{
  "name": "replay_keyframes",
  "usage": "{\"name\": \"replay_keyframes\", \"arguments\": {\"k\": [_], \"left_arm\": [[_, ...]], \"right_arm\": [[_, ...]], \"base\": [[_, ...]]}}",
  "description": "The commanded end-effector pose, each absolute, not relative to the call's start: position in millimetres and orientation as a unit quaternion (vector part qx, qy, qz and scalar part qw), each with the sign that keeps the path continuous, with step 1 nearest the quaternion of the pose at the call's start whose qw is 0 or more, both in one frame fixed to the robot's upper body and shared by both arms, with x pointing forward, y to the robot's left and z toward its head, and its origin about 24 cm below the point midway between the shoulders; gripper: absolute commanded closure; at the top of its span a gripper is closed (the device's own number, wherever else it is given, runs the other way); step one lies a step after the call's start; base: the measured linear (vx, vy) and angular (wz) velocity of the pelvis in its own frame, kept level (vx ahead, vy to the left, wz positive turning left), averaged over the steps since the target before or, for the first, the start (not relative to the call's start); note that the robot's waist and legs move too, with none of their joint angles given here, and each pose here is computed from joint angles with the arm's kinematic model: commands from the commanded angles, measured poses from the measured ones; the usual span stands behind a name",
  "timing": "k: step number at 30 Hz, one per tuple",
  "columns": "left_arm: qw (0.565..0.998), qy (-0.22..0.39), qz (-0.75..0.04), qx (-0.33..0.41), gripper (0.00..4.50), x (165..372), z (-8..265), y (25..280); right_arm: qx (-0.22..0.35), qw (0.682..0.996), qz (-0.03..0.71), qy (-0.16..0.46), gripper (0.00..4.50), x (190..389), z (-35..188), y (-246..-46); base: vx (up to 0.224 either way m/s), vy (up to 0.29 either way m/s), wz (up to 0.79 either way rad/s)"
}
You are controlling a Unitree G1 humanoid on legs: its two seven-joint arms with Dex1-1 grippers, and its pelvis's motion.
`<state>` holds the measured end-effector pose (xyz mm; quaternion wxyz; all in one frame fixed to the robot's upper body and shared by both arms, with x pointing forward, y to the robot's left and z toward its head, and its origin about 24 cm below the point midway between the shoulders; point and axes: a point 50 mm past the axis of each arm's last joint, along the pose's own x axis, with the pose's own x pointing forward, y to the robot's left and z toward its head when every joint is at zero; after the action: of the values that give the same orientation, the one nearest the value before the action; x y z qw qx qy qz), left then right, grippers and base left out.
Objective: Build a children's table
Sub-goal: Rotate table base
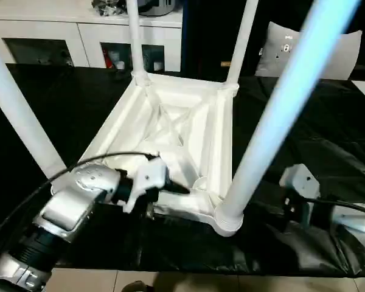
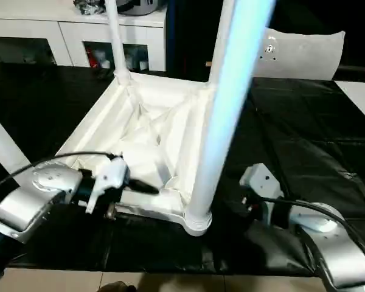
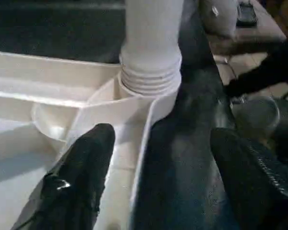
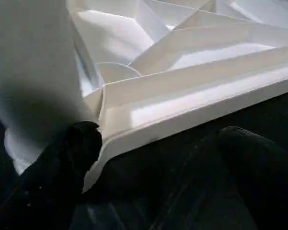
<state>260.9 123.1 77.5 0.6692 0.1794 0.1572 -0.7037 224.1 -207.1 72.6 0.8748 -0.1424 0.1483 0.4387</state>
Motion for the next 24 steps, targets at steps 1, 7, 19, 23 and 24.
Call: {"name": "replay_keyframes", "arguments": {"k": [1, 7, 19, 23, 24], "left_arm": [[0.662, 0.152, -0.706, 0.202, 1.31, 263, 78, 119], [0.662, 0.157, -0.705, 0.200, 1.75, 267, 74, 115], [0.650, 0.172, -0.710, 0.210, 2.65, 275, 68, 112], [0.650, 0.178, -0.706, 0.220, 3.00, 279, 65, 111], [0.650, 0.179, -0.704, 0.222, 3.08, 279, 64, 111]], "right_arm": [[-0.131, 0.856, 0.476, 0.151, 0.00, 216.4, 76, -200.9], [-0.128, 0.844, 0.497, 0.157, 0.00, 208.6, 78, -202.3], [-0.132, 0.836, 0.503, 0.173, 0.00, 201.1, 79, -210.8], [-0.129, 0.838, 0.502, 0.171, 0.00, 199.9, 79, -210.1], [-0.128, 0.838, 0.502, 0.170, 0.00, 199.7, 79, -209.9]], "base": [[0.000, 0.000, 0.00], [0.000, 0.000, 0.00], [0.000, 0.000, 0.00], [0.000, 0.000, 0.00], [0.000, 0.000, 0.00]]}}
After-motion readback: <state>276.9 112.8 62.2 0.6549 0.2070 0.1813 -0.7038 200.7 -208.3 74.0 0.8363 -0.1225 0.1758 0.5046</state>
